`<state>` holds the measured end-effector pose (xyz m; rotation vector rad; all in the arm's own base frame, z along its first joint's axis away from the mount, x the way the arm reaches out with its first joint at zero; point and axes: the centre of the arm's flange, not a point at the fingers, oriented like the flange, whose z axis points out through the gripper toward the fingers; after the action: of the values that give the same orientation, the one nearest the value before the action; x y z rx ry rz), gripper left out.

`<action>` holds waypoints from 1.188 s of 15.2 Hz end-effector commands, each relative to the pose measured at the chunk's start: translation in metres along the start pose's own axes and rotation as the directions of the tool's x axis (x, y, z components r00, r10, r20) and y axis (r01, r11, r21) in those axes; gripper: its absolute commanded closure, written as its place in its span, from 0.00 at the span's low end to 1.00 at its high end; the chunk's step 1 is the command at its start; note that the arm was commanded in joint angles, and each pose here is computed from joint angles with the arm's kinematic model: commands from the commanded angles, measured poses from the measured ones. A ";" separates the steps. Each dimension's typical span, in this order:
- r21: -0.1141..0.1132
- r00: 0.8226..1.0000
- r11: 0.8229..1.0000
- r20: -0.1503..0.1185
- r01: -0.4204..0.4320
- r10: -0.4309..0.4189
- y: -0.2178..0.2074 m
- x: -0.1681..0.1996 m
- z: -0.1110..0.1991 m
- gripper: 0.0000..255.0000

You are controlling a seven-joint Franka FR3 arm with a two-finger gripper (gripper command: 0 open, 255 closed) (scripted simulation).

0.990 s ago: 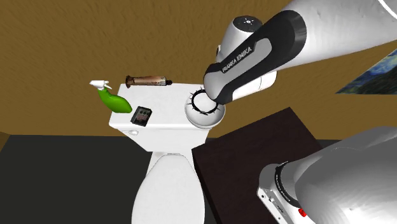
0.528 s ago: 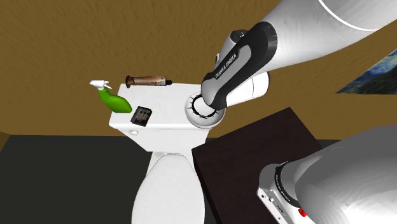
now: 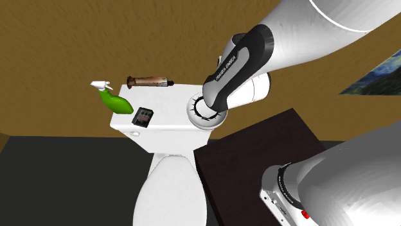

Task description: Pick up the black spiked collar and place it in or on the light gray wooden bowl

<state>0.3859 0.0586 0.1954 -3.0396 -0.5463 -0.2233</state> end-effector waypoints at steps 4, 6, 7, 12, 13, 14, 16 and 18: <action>0.000 1.000 1.000 0.000 0.000 0.000 0.000 0.000 0.000 0.00; 0.000 1.000 1.000 0.000 0.000 0.000 0.000 0.000 0.000 0.00; 0.000 1.000 1.000 0.000 0.000 0.000 0.000 0.000 -0.013 0.00; 0.000 1.000 1.000 0.000 0.000 0.000 0.000 0.000 -0.050 0.00; 0.000 1.000 1.000 0.000 0.000 0.000 0.000 0.000 -0.050 0.00; 0.000 1.000 1.000 0.000 0.000 0.000 0.000 0.000 -0.050 0.00; 0.000 1.000 1.000 0.000 0.000 0.000 0.000 0.000 -0.050 0.00; 0.000 1.000 1.000 0.000 0.000 0.000 0.000 0.000 -0.050 0.00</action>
<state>0.3793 0.0551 0.2448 -3.0396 -0.5463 -0.2236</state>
